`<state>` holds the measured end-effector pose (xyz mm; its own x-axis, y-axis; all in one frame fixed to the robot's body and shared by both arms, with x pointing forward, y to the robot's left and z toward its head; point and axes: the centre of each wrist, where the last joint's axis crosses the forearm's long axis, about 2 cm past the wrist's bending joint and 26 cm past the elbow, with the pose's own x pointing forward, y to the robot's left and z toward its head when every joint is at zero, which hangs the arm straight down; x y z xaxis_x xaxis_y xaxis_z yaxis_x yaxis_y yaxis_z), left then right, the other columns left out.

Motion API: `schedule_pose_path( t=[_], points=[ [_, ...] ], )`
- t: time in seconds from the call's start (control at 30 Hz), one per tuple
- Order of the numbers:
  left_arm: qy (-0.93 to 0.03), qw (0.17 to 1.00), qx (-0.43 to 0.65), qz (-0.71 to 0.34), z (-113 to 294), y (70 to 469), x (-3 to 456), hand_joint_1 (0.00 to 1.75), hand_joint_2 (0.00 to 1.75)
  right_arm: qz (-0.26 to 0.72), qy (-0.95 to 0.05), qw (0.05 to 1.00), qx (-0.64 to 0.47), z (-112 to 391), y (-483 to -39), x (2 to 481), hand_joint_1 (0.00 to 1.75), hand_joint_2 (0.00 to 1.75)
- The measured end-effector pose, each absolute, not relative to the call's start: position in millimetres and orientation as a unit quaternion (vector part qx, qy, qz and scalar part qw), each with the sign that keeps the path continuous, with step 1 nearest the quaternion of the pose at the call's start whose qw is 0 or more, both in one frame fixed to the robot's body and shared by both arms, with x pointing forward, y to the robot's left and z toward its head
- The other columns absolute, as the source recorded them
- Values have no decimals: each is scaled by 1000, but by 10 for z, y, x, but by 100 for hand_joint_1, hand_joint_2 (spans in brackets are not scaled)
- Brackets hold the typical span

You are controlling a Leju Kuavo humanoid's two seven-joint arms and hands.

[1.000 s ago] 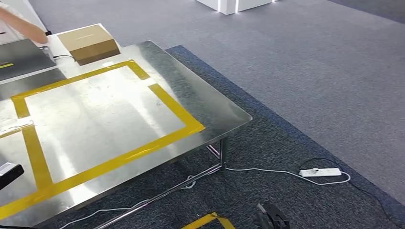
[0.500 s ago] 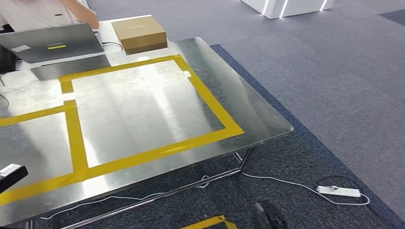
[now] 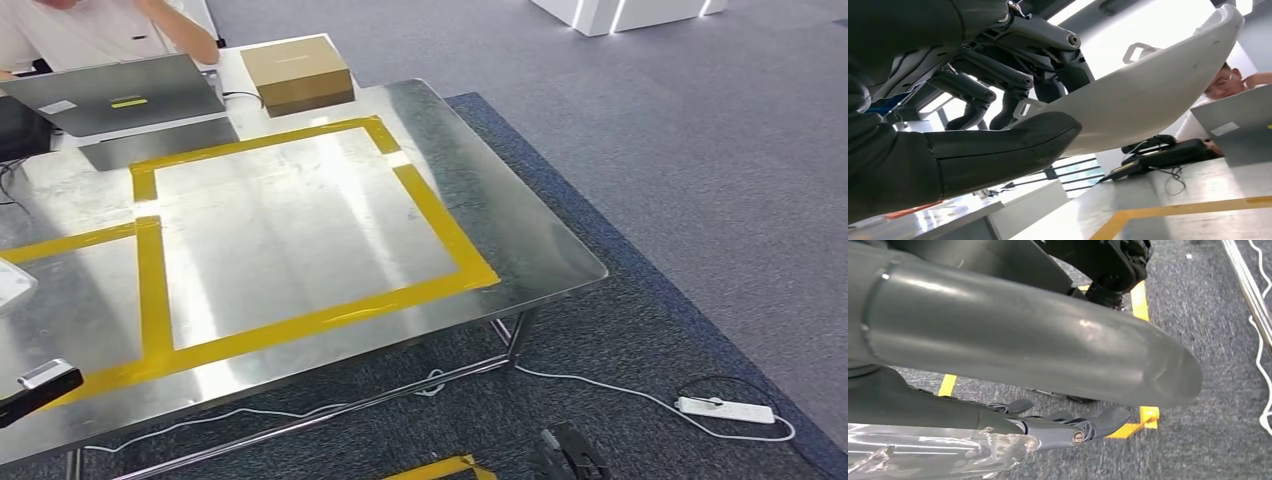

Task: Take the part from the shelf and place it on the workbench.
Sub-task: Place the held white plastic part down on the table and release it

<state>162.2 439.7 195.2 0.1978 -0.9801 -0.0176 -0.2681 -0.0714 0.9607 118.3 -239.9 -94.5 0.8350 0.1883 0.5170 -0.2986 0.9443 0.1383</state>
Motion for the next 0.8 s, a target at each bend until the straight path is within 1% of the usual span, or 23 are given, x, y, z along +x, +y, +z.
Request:
schedule_pose_path(
  t=[0.37, 0.8],
  points=[
    [-502, 458, 601, -420, 1871, 4416, 1561, 159, 175, 125, -268, 949, 107, -952, -2430, 1171, 0, 0],
    [-514, 473, 572, -429, 1819, 4408, 1540, 159, 175, 127, -262, 952, 93, -953, -2443, 1175, 0, 0]
  ],
)
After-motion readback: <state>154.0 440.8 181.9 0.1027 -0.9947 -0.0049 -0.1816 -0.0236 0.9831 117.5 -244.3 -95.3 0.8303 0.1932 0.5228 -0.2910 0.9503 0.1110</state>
